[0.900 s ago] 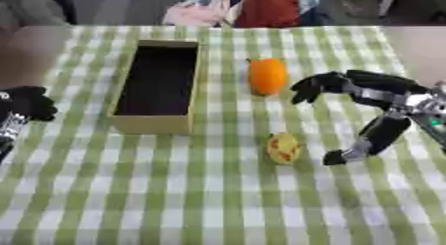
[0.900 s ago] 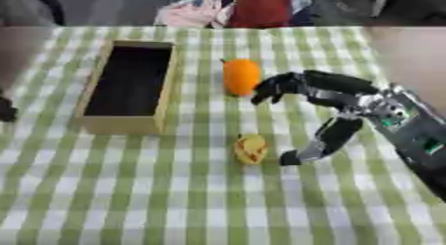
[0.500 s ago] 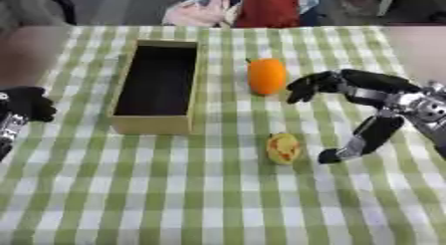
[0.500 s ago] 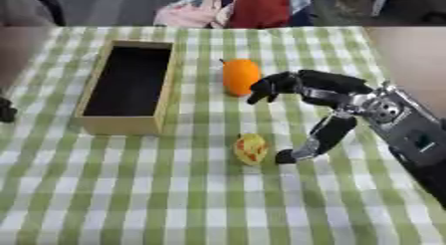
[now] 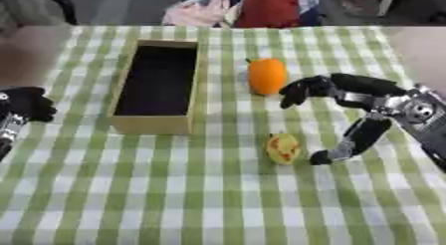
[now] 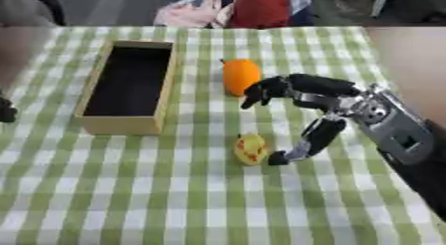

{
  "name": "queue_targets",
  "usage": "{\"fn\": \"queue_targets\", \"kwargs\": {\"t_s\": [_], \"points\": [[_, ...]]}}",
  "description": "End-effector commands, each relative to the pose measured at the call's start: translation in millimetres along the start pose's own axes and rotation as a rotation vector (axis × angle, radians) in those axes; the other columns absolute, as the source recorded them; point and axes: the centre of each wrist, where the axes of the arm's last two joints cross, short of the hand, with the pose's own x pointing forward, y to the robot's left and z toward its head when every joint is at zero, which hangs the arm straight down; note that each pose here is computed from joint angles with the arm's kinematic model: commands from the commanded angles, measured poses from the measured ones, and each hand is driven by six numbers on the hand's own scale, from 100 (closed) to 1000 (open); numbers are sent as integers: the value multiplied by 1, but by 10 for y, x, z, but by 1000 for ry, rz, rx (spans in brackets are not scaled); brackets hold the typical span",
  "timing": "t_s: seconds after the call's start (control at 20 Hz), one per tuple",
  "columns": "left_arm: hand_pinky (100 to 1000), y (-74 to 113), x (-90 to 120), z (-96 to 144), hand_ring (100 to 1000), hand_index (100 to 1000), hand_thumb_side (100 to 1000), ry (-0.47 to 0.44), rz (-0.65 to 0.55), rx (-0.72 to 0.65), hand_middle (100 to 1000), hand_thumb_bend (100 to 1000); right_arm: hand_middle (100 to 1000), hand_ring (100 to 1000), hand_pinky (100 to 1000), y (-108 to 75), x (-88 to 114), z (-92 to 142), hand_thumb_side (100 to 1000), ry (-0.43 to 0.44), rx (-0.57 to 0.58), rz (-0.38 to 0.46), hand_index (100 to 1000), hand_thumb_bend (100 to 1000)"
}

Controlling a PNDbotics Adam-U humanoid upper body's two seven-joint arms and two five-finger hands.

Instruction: Pick up objects on the table and place them in the box.

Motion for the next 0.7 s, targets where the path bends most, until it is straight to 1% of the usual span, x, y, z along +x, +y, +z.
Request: {"fn": "queue_targets", "kwargs": {"t_s": [0.05, 0.2, 0.7], "points": [[693, 47, 62, -37, 673, 774, 662, -21, -20, -10, 621, 100, 771, 929, 730, -70, -30, 5, 396, 12, 4, 38, 859, 537], [694, 45, 60, -36, 673, 774, 663, -20, -19, -11, 621, 100, 771, 927, 731, -11, -83, -14, 404, 24, 15, 44, 856, 530], [694, 36, 60, -40, 674, 774, 666, -22, -17, -13, 622, 100, 776, 928, 732, 171, -233, -63, 414, 53, 45, 103, 844, 526]]}}
